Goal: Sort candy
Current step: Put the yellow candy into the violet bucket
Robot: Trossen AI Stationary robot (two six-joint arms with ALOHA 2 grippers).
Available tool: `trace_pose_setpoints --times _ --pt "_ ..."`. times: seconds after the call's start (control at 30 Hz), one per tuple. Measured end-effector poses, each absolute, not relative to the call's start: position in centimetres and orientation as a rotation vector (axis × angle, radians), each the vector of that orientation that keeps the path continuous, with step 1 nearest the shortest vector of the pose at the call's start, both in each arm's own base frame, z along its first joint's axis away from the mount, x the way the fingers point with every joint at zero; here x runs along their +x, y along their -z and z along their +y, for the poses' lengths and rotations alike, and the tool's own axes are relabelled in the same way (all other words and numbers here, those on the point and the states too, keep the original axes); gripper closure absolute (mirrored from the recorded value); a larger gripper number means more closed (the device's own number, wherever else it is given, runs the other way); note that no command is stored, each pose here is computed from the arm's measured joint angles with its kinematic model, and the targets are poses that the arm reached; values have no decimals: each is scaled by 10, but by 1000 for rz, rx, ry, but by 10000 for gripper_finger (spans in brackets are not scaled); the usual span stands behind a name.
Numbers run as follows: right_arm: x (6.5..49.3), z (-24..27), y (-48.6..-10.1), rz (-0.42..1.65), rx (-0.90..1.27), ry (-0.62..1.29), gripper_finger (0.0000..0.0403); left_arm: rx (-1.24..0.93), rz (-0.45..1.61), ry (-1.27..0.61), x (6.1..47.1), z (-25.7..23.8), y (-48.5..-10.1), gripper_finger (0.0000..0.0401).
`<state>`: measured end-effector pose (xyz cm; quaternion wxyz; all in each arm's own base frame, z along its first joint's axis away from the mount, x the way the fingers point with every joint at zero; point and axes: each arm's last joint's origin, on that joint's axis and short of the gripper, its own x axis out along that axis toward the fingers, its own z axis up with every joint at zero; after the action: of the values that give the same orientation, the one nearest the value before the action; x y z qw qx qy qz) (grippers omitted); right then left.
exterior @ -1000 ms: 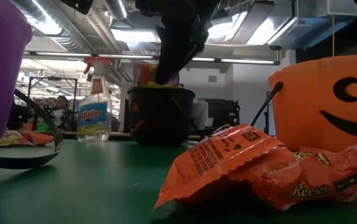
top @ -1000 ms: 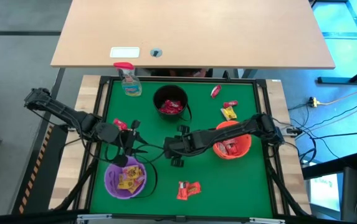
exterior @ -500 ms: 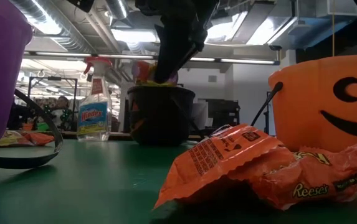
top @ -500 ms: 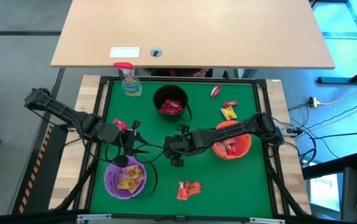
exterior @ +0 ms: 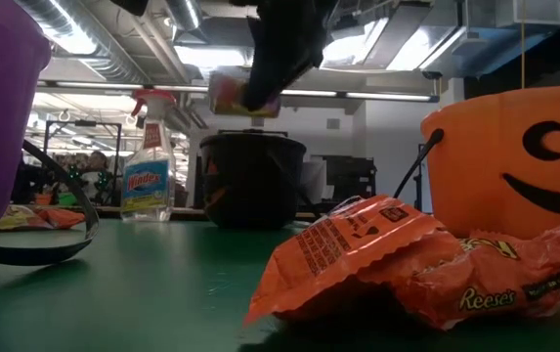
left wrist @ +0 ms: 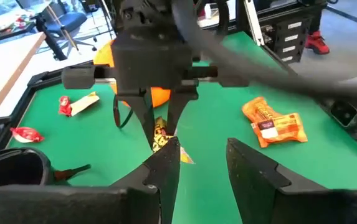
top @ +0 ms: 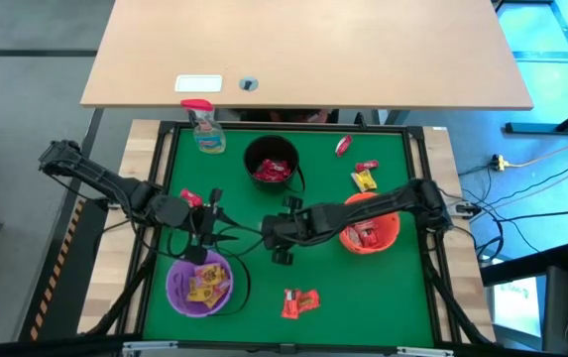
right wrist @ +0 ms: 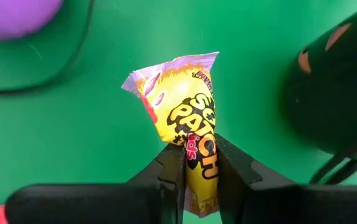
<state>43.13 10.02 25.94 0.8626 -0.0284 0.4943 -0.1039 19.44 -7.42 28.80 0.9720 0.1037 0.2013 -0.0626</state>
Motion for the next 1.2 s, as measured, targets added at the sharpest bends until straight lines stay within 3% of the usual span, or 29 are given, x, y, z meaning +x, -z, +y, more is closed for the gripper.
trace_pose_setpoints --times 0.37,1.0,1.2 --pt "434 101 -278 919 -43 182 340 305 395 101 206 -78 -283 279" --pt "438 104 -281 881 -13 96 340 383 543 84 229 -85 -250 279" --pt "438 105 -281 886 0 70 340 419 555 -18 232 -83 -247 279"
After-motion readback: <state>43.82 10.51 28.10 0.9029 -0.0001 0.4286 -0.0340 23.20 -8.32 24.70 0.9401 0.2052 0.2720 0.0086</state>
